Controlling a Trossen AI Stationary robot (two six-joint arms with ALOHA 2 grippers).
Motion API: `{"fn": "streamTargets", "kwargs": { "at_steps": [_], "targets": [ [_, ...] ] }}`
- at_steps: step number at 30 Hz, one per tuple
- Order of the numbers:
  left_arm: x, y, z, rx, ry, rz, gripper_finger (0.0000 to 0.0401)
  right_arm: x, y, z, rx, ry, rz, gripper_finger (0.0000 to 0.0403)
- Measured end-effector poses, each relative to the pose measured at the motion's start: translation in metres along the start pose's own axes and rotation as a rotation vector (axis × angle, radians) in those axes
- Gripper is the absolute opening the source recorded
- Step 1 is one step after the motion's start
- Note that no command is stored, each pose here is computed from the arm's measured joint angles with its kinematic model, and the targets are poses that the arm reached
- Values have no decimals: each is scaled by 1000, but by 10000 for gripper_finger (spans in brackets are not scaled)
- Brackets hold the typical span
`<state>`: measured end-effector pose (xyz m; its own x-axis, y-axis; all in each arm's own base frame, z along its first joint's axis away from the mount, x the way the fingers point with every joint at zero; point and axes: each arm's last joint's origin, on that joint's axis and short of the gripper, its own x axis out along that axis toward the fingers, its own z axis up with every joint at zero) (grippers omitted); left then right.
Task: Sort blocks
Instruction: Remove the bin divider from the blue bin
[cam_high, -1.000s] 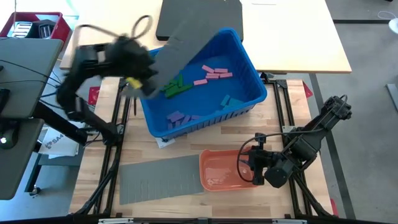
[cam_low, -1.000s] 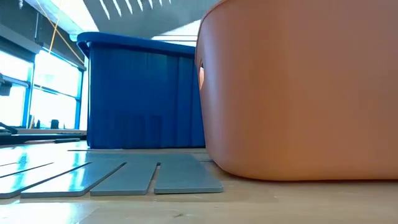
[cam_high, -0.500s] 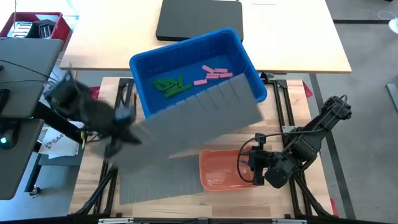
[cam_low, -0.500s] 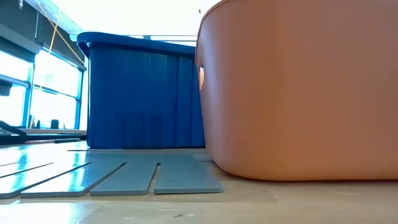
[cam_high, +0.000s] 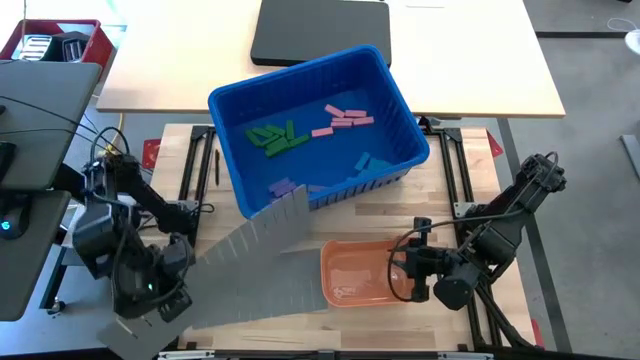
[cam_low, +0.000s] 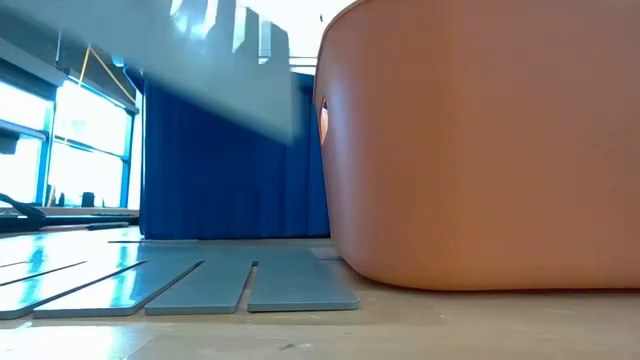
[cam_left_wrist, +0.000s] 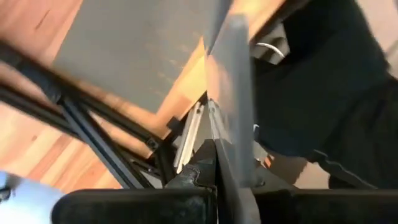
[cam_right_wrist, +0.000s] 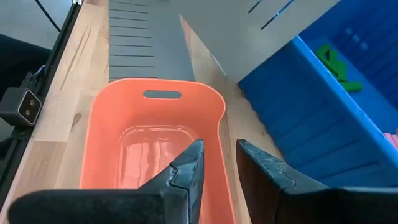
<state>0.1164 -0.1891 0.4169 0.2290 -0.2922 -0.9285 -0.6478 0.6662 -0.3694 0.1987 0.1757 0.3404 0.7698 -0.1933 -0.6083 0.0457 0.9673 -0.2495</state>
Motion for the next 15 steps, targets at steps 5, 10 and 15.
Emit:
{"fn": "streamTargets", "kwargs": {
  "at_steps": [5, 10, 15],
  "targets": [
    [19, 3, -11, -11, -28, 20, 0, 0, 0, 0, -1, -1, -1, 87],
    [35, 1, -12, -17, -30, -21, 0, 0, 0, 0, -15, -1, -1, 87],
    [37, -2, -14, -27, -17, -65, 0, 0, 1, 1, -15, -12, 4, 87]
  ]
}}
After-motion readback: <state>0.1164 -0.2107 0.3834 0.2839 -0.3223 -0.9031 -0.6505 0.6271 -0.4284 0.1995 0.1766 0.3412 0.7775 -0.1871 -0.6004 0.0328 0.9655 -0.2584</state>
